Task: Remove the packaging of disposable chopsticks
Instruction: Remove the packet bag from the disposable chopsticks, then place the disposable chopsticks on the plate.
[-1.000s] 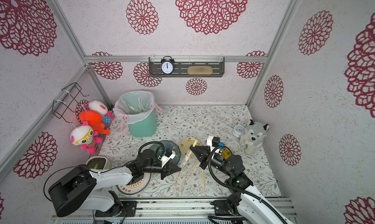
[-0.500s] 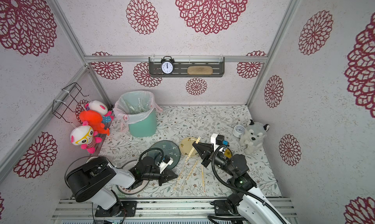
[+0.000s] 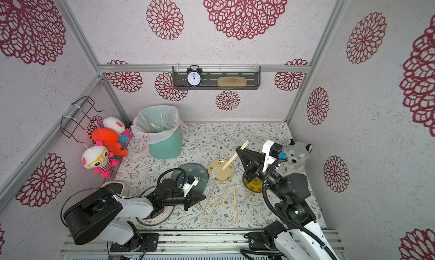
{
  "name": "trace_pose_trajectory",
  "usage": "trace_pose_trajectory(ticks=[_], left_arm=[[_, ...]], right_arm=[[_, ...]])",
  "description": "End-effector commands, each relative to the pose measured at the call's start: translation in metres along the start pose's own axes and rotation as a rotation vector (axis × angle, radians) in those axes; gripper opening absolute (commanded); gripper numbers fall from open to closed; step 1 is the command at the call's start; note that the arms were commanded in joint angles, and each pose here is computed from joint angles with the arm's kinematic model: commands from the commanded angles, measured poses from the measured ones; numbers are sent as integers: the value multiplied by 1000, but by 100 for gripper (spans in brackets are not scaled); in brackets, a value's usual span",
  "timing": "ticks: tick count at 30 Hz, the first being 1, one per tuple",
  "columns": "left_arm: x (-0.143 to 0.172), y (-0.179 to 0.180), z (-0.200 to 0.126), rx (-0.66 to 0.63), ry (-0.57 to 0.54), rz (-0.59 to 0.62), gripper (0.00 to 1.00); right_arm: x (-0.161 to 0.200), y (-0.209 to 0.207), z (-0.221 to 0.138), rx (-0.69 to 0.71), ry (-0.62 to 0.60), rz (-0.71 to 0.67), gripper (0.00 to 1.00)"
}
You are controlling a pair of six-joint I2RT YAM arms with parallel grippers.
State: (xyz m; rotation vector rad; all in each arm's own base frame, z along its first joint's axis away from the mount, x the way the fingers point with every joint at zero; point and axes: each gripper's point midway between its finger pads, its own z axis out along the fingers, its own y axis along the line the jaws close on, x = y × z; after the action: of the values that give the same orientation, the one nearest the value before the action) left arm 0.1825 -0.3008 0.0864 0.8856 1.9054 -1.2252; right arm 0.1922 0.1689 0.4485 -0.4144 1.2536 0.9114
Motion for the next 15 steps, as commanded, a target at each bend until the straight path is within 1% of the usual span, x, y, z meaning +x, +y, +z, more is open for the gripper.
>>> trace_pose_trajectory(ticks=[1, 3, 4, 5, 7, 9, 12, 15], left_arm=[[-23, 2, -12, -32, -85, 8, 0], [-46, 3, -21, -83, -132, 16, 0], [-49, 6, -24, -119, -120, 5, 0], [-61, 6, -29, -159, -134, 29, 0], [-81, 3, -39, -196, -165, 50, 0], [-97, 3, -46, -236, -174, 54, 0], [-111, 8, -53, -302, -187, 47, 0], [-116, 11, -61, -346, -206, 43, 0]], right_arm=[[16, -25, -3, 144, 87, 16, 0], [35, -54, -14, 322, 175, 69, 0], [45, -68, -20, 412, 222, 87, 0], [61, -84, -29, 516, 300, 105, 0], [90, -110, -46, 695, 462, 113, 0], [116, -133, -65, 855, 624, 90, 0], [146, -149, -90, 999, 825, 62, 0], [176, -158, -104, 1061, 1001, 50, 0]])
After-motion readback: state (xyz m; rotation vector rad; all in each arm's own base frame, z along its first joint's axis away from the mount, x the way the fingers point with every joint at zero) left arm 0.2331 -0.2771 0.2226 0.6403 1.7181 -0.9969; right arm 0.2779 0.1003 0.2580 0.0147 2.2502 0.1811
